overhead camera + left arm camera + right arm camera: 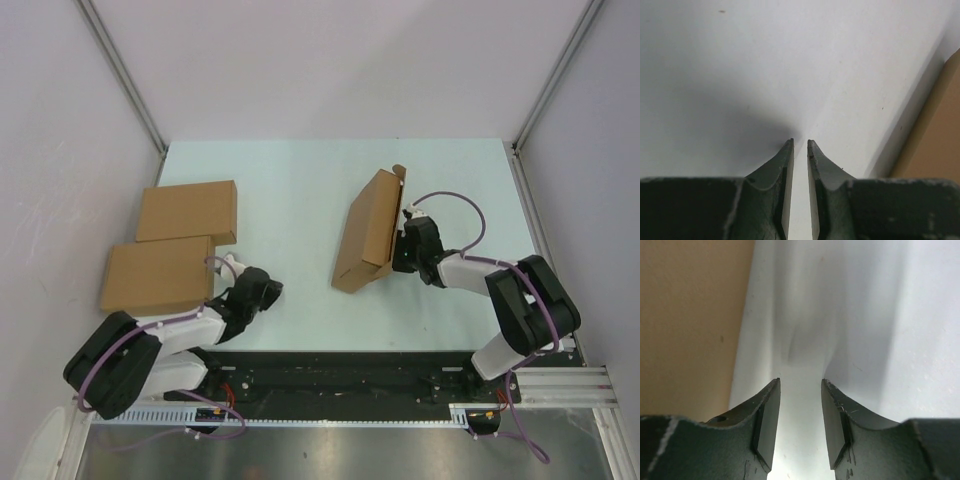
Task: Fold the paper box
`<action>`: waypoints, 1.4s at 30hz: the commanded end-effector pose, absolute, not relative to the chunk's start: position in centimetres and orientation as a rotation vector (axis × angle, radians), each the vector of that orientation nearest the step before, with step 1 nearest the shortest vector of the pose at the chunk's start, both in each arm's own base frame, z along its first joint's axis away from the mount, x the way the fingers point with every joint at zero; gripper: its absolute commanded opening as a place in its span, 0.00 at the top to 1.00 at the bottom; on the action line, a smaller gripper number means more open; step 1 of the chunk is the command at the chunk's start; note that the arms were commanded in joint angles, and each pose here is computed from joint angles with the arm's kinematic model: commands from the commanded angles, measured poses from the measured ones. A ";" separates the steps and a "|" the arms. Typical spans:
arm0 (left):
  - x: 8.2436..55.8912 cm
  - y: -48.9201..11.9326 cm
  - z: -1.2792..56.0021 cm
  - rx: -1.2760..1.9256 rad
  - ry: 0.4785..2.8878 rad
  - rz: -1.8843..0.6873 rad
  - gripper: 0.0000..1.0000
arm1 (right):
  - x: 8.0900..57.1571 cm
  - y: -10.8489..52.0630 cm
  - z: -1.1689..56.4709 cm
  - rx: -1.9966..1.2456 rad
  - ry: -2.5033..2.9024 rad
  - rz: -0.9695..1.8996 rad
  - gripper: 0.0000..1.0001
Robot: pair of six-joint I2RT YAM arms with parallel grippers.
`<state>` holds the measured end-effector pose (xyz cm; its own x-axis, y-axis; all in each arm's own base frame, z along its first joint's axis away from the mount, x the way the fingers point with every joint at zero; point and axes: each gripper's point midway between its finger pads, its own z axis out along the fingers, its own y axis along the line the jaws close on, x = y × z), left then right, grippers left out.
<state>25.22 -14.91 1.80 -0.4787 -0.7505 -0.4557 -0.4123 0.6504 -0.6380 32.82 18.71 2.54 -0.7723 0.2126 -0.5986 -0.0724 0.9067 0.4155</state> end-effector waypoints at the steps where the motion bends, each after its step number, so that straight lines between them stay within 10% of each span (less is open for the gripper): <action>1: 27.8 -16.1 4.0 -0.887 2.076 -0.592 0.78 | 29.2 15.7 0.1 0.104 2.551 0.381 0.55; 15: 36.5 -24.9 9.4 -0.736 2.071 -0.774 0.77 | 34.0 17.5 8.8 0.094 2.369 0.409 0.51; 42: 37.7 -26.7 9.6 -0.668 2.099 -0.833 0.77 | 36.9 20.9 11.8 0.032 2.302 0.473 0.46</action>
<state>36.27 -25.73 6.21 -0.5881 -0.6819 -0.4349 -0.2578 0.6677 -0.6983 35.97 20.45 10.69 -0.7218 0.1645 -0.6722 -0.1056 0.9338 0.3419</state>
